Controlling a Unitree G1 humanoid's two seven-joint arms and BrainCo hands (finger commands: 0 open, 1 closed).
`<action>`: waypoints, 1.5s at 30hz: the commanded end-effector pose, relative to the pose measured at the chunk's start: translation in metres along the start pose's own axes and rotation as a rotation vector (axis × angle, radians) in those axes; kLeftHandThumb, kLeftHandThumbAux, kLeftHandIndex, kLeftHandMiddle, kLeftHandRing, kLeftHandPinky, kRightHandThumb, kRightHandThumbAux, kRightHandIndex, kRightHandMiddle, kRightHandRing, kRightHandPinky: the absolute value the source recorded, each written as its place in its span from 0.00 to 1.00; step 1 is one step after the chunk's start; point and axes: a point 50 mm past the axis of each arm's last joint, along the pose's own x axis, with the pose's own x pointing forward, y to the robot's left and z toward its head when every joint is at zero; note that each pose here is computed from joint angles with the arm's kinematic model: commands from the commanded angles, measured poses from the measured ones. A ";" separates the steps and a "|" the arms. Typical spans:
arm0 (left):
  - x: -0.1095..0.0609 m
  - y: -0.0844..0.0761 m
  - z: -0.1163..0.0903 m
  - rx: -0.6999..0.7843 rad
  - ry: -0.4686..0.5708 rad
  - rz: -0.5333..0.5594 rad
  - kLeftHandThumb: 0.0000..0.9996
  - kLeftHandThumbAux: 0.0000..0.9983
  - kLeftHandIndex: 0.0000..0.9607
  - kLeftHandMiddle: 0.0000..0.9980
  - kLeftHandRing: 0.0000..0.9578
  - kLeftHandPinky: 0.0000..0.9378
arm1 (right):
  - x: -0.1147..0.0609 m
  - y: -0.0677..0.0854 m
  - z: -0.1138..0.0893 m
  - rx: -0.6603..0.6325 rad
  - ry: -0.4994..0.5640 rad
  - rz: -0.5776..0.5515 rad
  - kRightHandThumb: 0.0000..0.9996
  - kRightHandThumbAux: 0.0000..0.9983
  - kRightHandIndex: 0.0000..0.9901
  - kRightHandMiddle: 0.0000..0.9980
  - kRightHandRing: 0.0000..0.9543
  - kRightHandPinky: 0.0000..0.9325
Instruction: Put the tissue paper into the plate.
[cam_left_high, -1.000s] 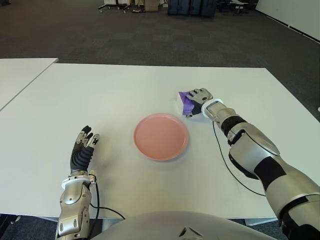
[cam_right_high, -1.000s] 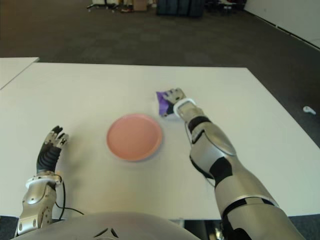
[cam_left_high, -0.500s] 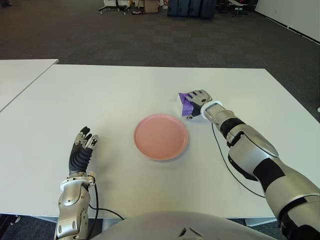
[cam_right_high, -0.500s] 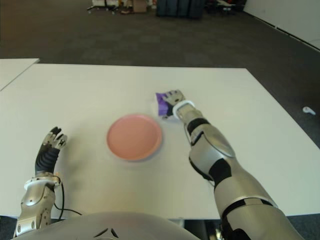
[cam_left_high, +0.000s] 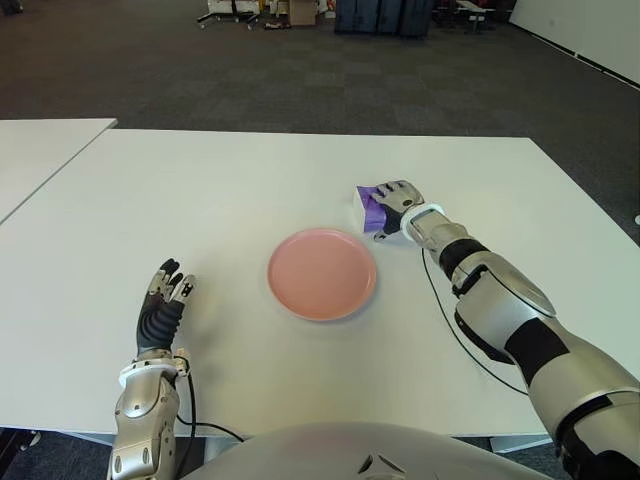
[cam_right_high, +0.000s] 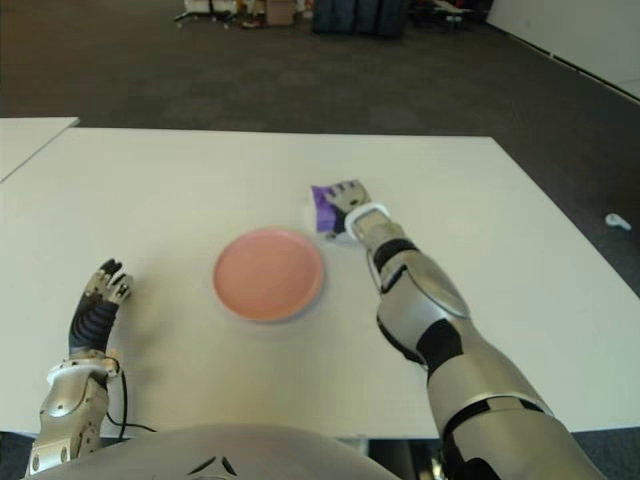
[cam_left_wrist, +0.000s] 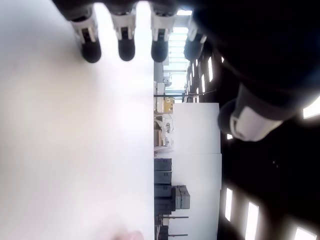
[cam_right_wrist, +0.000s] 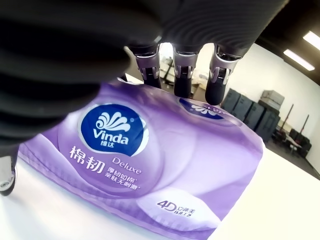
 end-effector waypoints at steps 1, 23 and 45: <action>-0.002 0.000 0.002 0.009 -0.003 0.000 0.02 0.53 0.00 0.00 0.00 0.01 | -0.012 0.053 0.037 0.037 -0.097 0.162 0.51 0.50 0.00 0.01 0.01 0.03; -0.008 0.001 0.004 0.041 -0.009 0.016 0.00 0.53 0.00 0.00 0.00 0.00 | -0.018 0.064 0.047 0.237 -0.014 0.040 0.84 0.68 0.39 0.51 0.60 0.67; -0.010 -0.001 0.005 0.039 -0.008 0.025 0.00 0.53 0.00 0.00 0.00 0.00 | -0.021 0.064 0.054 0.443 0.001 -0.075 0.95 0.66 0.41 0.48 0.52 0.70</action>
